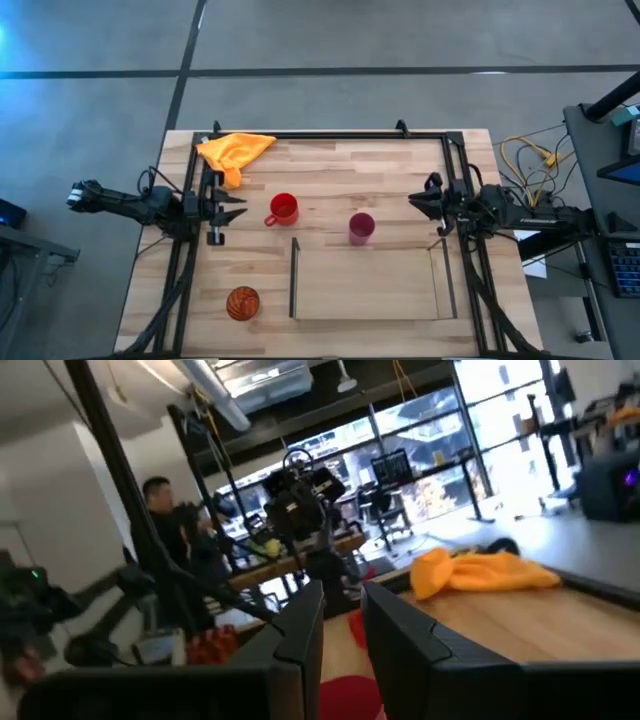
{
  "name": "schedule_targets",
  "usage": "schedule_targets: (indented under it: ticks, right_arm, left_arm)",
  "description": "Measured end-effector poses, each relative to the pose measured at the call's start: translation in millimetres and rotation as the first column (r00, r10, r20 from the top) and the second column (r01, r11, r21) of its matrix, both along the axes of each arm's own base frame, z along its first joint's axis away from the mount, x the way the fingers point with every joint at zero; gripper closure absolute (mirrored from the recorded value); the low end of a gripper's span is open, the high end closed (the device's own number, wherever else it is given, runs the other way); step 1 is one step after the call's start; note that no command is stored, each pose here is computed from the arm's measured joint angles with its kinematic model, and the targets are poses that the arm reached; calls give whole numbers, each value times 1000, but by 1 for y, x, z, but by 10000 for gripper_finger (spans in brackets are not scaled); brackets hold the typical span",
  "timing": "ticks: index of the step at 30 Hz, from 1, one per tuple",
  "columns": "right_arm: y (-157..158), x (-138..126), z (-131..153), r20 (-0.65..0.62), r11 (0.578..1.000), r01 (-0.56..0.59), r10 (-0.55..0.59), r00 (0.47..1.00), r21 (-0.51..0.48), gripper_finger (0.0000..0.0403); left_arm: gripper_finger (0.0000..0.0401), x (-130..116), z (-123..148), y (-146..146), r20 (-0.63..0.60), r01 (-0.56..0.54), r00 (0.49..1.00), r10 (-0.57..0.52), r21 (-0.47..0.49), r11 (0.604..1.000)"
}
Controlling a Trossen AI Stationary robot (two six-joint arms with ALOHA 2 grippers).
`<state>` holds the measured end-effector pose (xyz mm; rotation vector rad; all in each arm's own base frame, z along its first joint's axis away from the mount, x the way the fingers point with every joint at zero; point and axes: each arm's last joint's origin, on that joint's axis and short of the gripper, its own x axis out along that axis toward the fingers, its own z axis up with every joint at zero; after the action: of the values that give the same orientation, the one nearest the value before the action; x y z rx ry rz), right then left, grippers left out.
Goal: Stack small to large cups/mugs on shelf
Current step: Put the pink cup on the shelf
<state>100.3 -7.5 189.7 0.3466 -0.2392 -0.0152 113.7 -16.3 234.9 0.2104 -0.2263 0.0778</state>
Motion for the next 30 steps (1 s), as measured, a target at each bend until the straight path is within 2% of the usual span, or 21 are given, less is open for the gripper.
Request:
schedule_targets:
  ticks: [1, 3, 5, 7, 11, 13, 16, 20, 23, 26, 30]
  right_arm:
    - [0, 0, 1, 7, 1000, -3, 3, 1000, 15, 335]
    - [0, 0, 2, 25, 999, -8, 7, 1000, 34, 335]
    - [0, -1, 10, 37, 999, 6, -7, 999, 40, 335]
    - [-1, -2, 22, 58, 999, 42, -44, 997, 33, 335]
    - [-2, -3, 58, 40, 991, 102, -99, 994, -83, 335]
    - [-2, -3, 76, -15, 986, 107, -109, 994, -127, 335]
    - [-2, 0, 100, -138, 986, 92, -111, 984, -136, 335]
    - [-3, 9, 123, -285, 988, 72, -107, 952, -133, 335]
    - [-4, 19, 135, -354, 989, 62, -105, 929, -131, 335]
    - [-5, 30, 142, -413, 989, 52, -105, 905, -138, 335]
    - [-6, 47, 143, -477, 983, 30, -113, 872, -179, 335]
  left_arm:
    - [327, 0, 2, 1, 4, -23, 1000, 24, -82, 996]
    - [327, -1, 6, 4, -26, -76, 997, 72, -274, 959]
    - [327, -1, 8, 5, -120, -104, 991, 65, -364, 926]
    - [327, -3, 15, 4, -212, -95, 977, 13, -380, 920]
    - [327, -8, 56, 1, -258, -7, 961, -101, -388, 921]
    - [327, -10, 80, 2, -255, -3, 962, -102, -380, 925]
    - [327, -15, 112, 3, -256, -4, 961, -99, -372, 928]
    - [327, -19, 153, 4, -117, 53, 987, -108, -399, 916]
    - [327, -29, 178, 6, 21, 115, 993, -118, -443, 889]
    - [327, -41, 196, 8, 132, 160, 985, -113, -436, 886]
    - [327, -56, 204, 11, 192, 191, 974, -116, -438, 879]
